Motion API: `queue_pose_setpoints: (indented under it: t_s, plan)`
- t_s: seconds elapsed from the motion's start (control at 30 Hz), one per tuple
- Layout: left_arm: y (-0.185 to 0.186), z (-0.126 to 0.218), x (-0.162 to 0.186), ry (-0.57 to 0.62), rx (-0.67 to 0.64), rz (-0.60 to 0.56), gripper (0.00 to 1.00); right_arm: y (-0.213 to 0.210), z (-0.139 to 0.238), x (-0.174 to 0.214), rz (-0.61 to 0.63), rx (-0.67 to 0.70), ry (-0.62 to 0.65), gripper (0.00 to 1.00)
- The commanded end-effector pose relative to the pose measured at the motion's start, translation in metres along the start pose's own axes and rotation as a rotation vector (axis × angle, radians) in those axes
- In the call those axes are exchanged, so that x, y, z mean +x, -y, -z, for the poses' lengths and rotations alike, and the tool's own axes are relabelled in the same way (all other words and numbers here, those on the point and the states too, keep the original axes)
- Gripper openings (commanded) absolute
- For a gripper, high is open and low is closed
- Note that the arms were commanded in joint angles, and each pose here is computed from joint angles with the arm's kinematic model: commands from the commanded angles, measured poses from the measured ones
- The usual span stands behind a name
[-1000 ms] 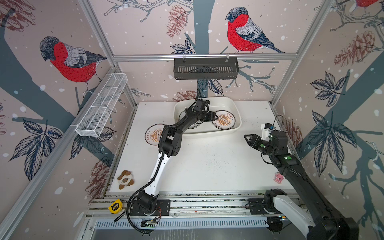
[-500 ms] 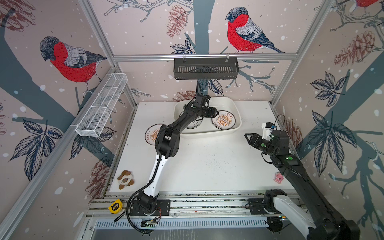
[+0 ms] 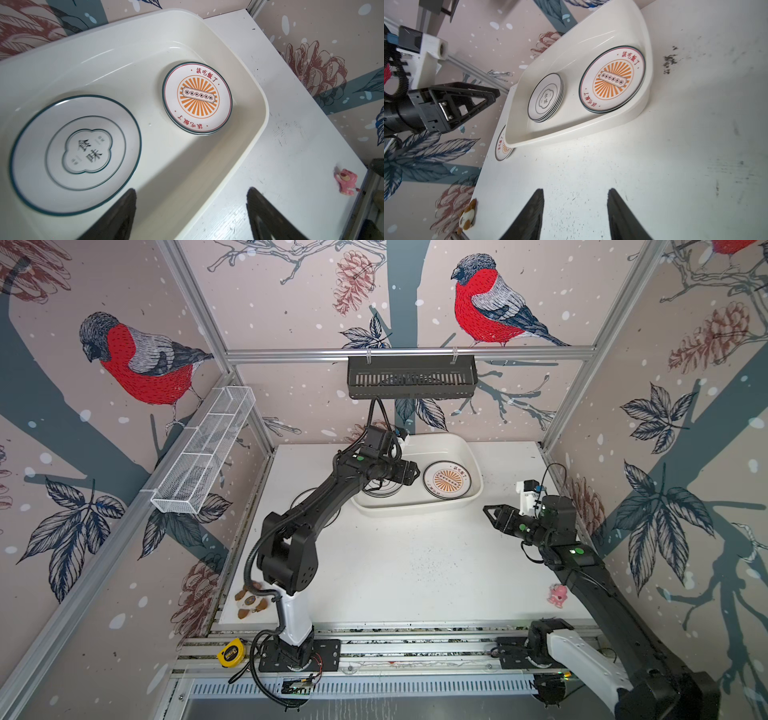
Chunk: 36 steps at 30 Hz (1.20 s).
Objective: Place the plates into the plastic bin on the countertop
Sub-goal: 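Open the left gripper and raise it out of the bin, then move the left gripper down to the sunburst plate on the table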
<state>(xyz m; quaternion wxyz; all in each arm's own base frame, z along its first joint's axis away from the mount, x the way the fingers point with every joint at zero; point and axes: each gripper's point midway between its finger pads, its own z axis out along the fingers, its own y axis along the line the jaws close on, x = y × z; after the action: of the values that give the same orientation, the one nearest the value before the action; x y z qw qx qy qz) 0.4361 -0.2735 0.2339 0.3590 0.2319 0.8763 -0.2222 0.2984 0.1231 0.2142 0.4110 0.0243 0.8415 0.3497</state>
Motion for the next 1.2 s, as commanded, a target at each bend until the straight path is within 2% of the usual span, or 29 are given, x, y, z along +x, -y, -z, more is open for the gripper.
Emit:
queue_pose_setpoints:
  t_s: [0.0,0.1,0.2,0.43,0.73,1.17]
  plan:
    - [-0.036,0.032,0.023,-0.048,-0.170,-0.106,0.85,-0.029,-0.003,-0.001,0.116,-0.108,-0.014,0.54]
    - [-0.074,0.057,0.048,-0.065,-0.259,-0.128,0.87,-0.048,-0.012,0.008,0.171,-0.161,-0.045,0.55]
    - [-0.117,0.075,0.076,-0.093,-0.335,-0.076,0.87,-0.060,-0.024,0.022,0.201,-0.201,-0.090,0.55]
    - [-0.206,0.100,0.099,-0.107,-0.434,0.028,0.86,-0.073,-0.039,0.037,0.200,-0.237,-0.126,0.54]
    - [-0.297,0.082,0.128,-0.196,-0.459,0.119,0.84,-0.076,-0.037,0.050,0.184,-0.243,-0.114,0.54]
    - [-0.345,0.042,0.150,-0.279,-0.370,0.194,0.82,-0.070,-0.038,0.057,0.161,-0.226,-0.113,0.53]
